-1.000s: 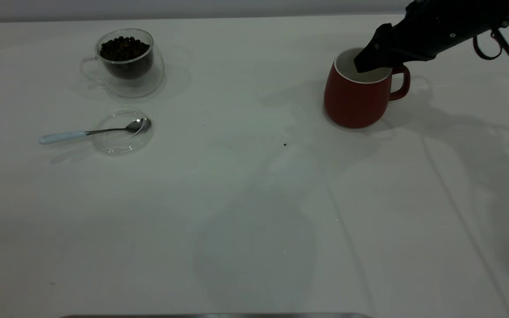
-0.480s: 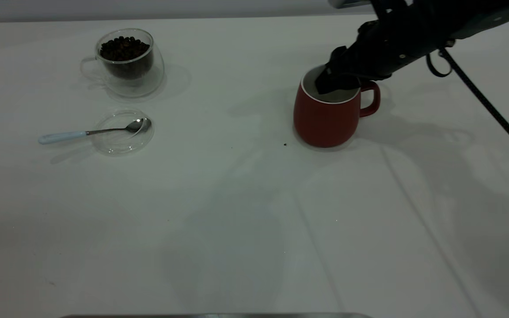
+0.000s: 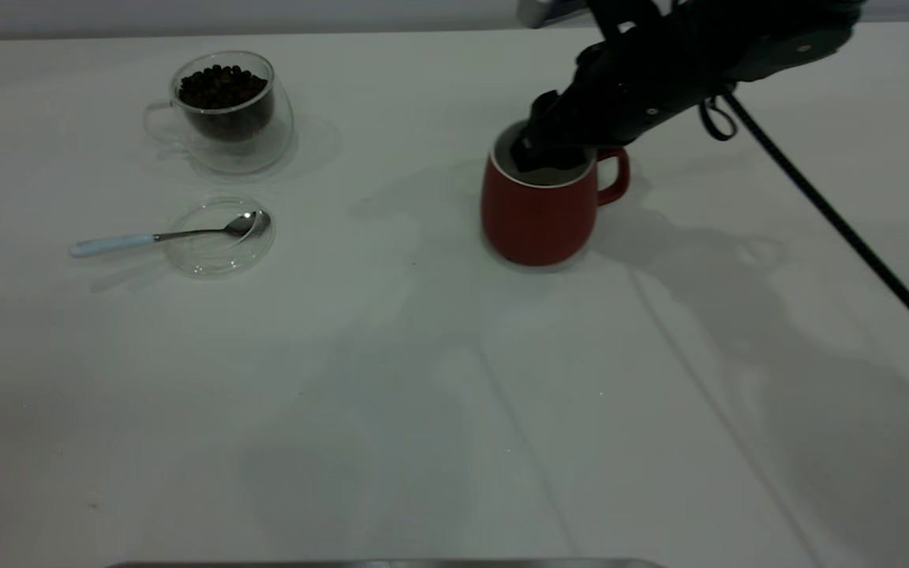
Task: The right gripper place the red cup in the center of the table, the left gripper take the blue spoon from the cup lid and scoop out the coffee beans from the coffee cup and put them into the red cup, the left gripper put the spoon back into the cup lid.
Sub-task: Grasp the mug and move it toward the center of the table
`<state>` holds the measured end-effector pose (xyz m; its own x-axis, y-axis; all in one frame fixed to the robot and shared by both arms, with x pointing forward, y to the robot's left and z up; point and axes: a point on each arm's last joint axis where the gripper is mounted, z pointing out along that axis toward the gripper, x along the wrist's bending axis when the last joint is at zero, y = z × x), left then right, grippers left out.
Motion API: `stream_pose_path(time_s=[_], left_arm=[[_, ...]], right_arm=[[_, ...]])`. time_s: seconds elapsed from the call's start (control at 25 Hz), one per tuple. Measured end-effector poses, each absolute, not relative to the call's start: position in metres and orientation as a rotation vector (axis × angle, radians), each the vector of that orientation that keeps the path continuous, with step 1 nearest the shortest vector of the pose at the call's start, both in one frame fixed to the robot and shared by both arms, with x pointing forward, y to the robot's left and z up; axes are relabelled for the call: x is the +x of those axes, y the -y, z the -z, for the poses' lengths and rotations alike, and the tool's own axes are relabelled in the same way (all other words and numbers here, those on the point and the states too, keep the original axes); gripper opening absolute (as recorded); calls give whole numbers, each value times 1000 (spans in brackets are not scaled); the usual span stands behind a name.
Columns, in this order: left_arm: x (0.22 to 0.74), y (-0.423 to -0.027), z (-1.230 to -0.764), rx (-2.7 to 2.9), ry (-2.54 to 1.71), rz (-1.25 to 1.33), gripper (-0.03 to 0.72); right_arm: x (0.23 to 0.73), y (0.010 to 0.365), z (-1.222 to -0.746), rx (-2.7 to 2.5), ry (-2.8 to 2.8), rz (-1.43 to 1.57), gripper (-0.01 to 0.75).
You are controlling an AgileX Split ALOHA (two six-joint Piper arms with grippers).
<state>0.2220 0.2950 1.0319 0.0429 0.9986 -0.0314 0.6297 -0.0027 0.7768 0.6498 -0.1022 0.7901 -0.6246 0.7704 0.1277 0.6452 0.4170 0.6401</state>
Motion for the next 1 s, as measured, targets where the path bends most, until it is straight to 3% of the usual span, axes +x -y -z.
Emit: stream_pose_path(time_s=[0.44,1.0], left_arm=[[222,-295,-1032,1700,-1653,-756,350],[222,-295,-1032,1700,-1653,-756,350]], right_arm=[[665,69,-792,1154,-2462,-1067,487],[665,63,-793,1144,-2467,-1100,486]])
